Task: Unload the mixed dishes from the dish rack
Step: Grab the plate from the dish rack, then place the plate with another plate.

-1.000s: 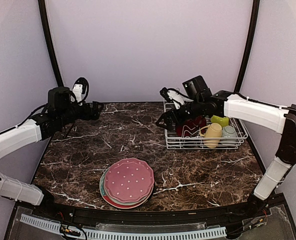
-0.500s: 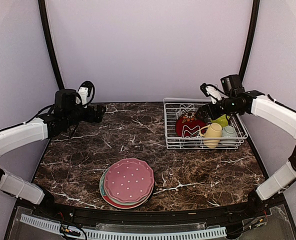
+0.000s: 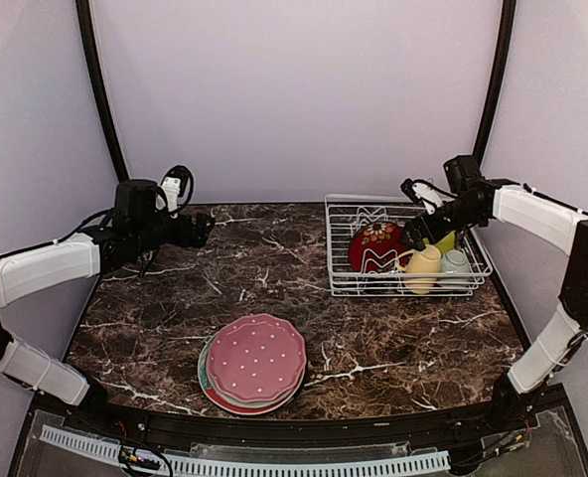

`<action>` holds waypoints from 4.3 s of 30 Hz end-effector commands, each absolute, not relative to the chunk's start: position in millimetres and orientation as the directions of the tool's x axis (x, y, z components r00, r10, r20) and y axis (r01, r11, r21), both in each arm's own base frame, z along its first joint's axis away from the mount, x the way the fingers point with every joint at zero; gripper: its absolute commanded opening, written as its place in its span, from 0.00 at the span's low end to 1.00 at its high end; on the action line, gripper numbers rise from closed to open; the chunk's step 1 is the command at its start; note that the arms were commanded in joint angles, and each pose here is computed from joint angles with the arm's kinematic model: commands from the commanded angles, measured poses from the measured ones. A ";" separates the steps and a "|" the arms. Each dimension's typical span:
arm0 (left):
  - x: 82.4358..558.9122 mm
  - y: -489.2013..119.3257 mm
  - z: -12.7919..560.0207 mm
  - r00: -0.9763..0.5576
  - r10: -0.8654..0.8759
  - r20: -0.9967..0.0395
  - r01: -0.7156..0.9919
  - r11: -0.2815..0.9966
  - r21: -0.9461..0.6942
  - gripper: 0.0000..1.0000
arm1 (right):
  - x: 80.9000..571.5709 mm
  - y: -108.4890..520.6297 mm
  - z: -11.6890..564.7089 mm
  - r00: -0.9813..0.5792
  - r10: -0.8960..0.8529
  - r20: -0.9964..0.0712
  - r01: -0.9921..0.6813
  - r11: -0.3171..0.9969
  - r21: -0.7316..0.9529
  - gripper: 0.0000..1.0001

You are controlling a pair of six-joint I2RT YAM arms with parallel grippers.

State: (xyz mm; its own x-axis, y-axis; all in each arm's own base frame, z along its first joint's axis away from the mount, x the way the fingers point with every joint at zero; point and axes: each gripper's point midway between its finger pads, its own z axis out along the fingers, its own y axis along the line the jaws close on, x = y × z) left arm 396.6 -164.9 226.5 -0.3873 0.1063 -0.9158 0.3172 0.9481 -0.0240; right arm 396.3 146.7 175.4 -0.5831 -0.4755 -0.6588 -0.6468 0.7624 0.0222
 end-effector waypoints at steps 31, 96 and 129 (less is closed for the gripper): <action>380.2 -179.4 238.0 -0.399 0.064 -0.915 0.406 0.907 -0.114 0.99 | 451.4 194.6 151.9 -0.251 -0.623 -0.741 -0.918 0.396 -0.021 0.26; 359.1 -166.8 281.3 -0.346 -0.058 -0.937 0.375 0.906 -0.194 0.99 | 463.2 151.9 333.8 -0.302 -0.176 -0.937 -0.543 0.839 0.018 0.00; 359.6 -154.9 336.1 -0.206 0.026 -0.978 0.367 0.929 -0.052 0.99 | 229.6 387.9 221.1 -0.759 -0.288 -0.584 -0.648 0.416 0.638 0.00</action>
State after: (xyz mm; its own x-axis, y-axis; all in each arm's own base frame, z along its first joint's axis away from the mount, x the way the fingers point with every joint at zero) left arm 366.8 -162.5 323.0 -0.2598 0.0256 -0.9653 0.3704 0.9258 -0.0751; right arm 233.9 368.2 210.0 -0.7708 -0.3204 -0.5506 -0.6335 0.4758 0.6101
